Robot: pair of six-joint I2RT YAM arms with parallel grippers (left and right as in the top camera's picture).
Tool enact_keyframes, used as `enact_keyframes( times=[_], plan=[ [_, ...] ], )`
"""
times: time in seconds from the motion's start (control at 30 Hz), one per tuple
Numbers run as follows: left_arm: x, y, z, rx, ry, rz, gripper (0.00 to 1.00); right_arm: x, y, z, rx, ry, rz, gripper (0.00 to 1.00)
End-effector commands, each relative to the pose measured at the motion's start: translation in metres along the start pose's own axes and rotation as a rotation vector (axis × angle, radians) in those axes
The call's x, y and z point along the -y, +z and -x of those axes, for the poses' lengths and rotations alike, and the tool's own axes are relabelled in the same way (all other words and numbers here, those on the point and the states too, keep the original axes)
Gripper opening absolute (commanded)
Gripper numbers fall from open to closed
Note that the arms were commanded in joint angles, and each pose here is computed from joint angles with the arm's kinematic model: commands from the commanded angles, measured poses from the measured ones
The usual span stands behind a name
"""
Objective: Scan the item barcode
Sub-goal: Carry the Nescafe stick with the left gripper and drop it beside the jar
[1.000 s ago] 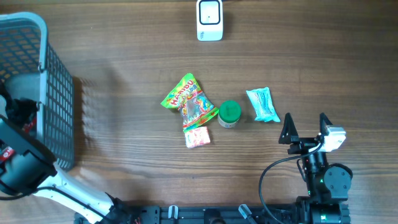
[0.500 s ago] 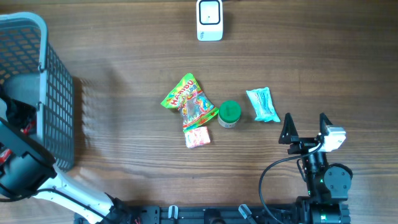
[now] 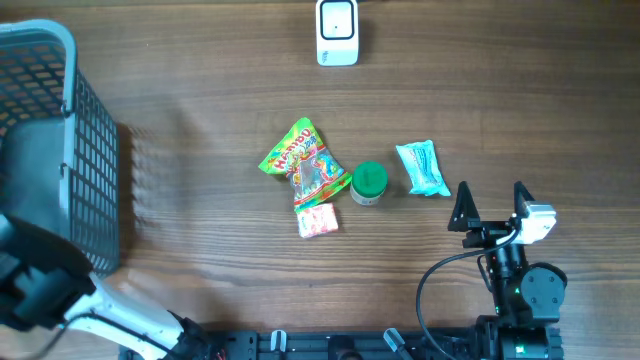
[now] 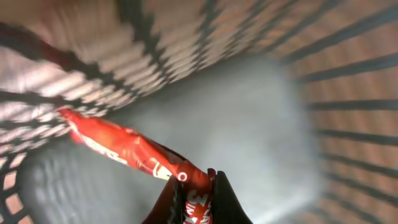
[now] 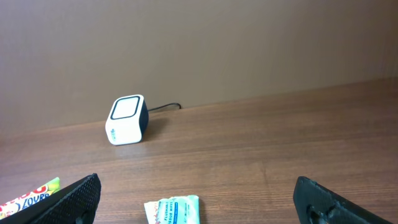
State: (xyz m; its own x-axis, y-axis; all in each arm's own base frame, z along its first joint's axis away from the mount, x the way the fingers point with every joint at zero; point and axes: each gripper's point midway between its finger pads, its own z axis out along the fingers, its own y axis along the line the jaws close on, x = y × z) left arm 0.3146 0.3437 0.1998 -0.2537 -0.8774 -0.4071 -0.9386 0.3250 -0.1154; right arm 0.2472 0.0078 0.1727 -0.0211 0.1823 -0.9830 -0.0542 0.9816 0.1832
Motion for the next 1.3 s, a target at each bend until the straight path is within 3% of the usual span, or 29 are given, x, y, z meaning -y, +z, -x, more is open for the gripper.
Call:
enact_keyframes(
  times=[0.0, 0.1, 0.2, 0.37, 0.57, 0.67, 0.77, 0.93, 1.0, 1.27],
  plan=[
    [0.032, -0.123, 0.032, 0.218, -0.013, -0.285, 0.04, 0.000, 0.000, 0.001, 0.005, 0.009, -0.002, 1.00],
    [0.079, -0.218, 0.016, 0.270, 0.024, -0.681, 0.04, 0.000, 0.000, 0.001, 0.005, 0.009, -0.002, 1.00],
    [0.120, -0.296, -0.028, 0.228, 0.162, -1.000, 0.04, 0.000, 0.000, 0.001, 0.005, 0.009, -0.002, 1.00],
    [0.169, -0.333, -0.148, 0.050, 0.511, -1.123, 0.04, 0.000, 0.000, 0.001, 0.005, 0.009, -0.002, 1.00],
    [0.204, -0.278, -0.334, -0.232, 0.999, -0.932, 0.04, 0.000, 0.000, 0.001, 0.005, 0.010, -0.002, 1.00],
    [0.215, -0.259, -0.430, -0.346, 1.175, -1.019, 0.04, 0.000, 0.000, 0.001, 0.005, 0.009, -0.002, 1.00],
    [0.221, -0.260, -0.509, -0.399, 1.296, -1.216, 0.04, 0.000, 0.000, 0.001, 0.005, 0.010, -0.002, 1.00],
    [0.201, -0.264, -0.607, -0.392, 1.442, -1.535, 0.04, 0.000, 0.000, 0.001, 0.005, 0.009, -0.002, 1.00],
    [0.188, -0.259, -0.628, -0.361, 1.506, -1.598, 0.04, 0.000, 0.000, 0.001, 0.005, 0.009, -0.002, 1.00],
    [0.151, -0.200, -0.687, -0.496, 1.646, -1.498, 0.04, 0.000, 0.000, 0.001, 0.005, 0.009, -0.002, 1.00]
  ],
)
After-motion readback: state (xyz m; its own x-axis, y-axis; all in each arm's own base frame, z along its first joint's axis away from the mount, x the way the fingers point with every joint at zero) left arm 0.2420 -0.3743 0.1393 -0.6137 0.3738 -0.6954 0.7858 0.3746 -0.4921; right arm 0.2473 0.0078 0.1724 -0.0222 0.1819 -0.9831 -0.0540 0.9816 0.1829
